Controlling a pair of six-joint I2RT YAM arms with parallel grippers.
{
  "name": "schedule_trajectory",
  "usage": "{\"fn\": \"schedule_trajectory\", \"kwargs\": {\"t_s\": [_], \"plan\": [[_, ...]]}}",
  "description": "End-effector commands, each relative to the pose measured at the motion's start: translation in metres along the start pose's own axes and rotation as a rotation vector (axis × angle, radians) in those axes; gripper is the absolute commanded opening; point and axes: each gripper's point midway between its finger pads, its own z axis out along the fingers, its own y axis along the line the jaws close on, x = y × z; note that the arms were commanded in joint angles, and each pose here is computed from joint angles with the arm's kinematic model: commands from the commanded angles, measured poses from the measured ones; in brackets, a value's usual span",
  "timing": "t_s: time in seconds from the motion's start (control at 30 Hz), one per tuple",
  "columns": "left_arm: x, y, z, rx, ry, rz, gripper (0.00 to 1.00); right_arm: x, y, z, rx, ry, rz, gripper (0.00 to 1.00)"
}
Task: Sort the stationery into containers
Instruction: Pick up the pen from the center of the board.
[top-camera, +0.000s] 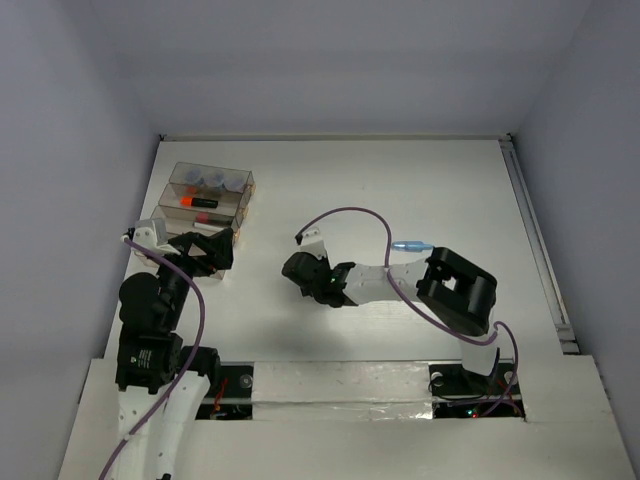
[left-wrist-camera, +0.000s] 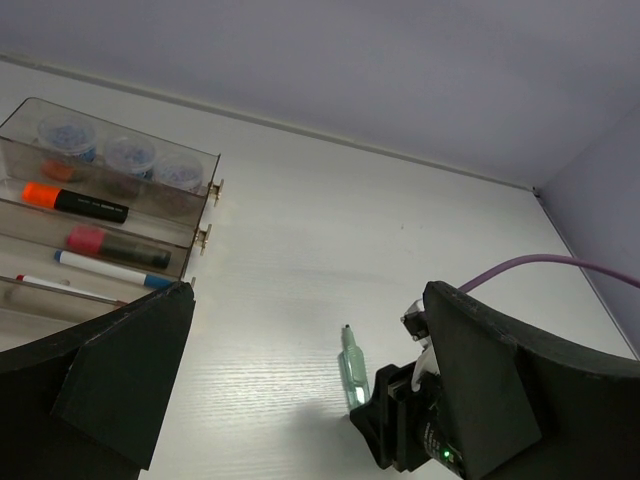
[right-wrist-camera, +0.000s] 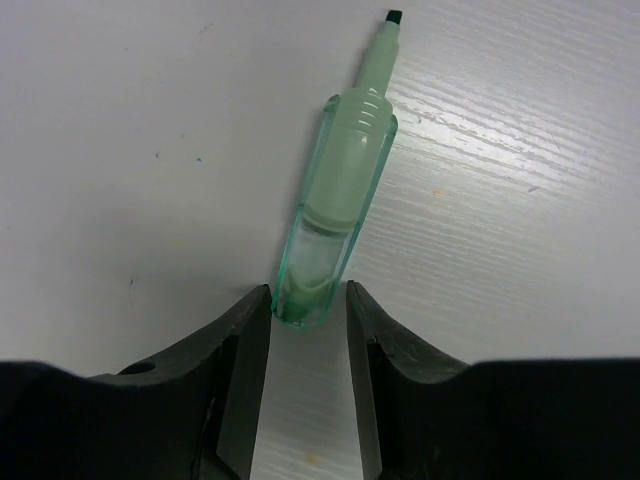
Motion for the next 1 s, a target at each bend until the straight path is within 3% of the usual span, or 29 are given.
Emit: {"fn": "schedule_trajectory", "kwargs": {"t_s": [0.0,0.27,0.4,0.7,0.83,0.97], "plan": [[-0.007,-0.004,0.004,0.021,-0.03,-0.001,0.99,0.008,-0.02,0.004,0.058,0.003,-0.006,0.45],[-0.007,-0.004,0.004,0.02,-0.029,-0.001,0.99,0.011,-0.016,0.011,0.034,0.003,0.022,0.4],[-0.007,-0.004,0.004,0.021,-0.03,-0.002,0.99,0.01,-0.014,0.011,0.029,0.002,0.031,0.43],[-0.007,-0.004,0.004,0.018,-0.028,-0.002,0.99,0.012,-0.026,0.014,0.065,-0.009,0.018,0.27],[-0.006,-0.001,0.006,0.001,-0.022,-0.008,0.99,-0.005,-0.033,-0.006,0.044,-0.053,0.013,0.2],[-0.004,-0.001,0.01,-0.003,0.001,-0.025,0.99,-0.034,-0.026,-0.05,-0.106,-0.1,0.004,0.16]]}}
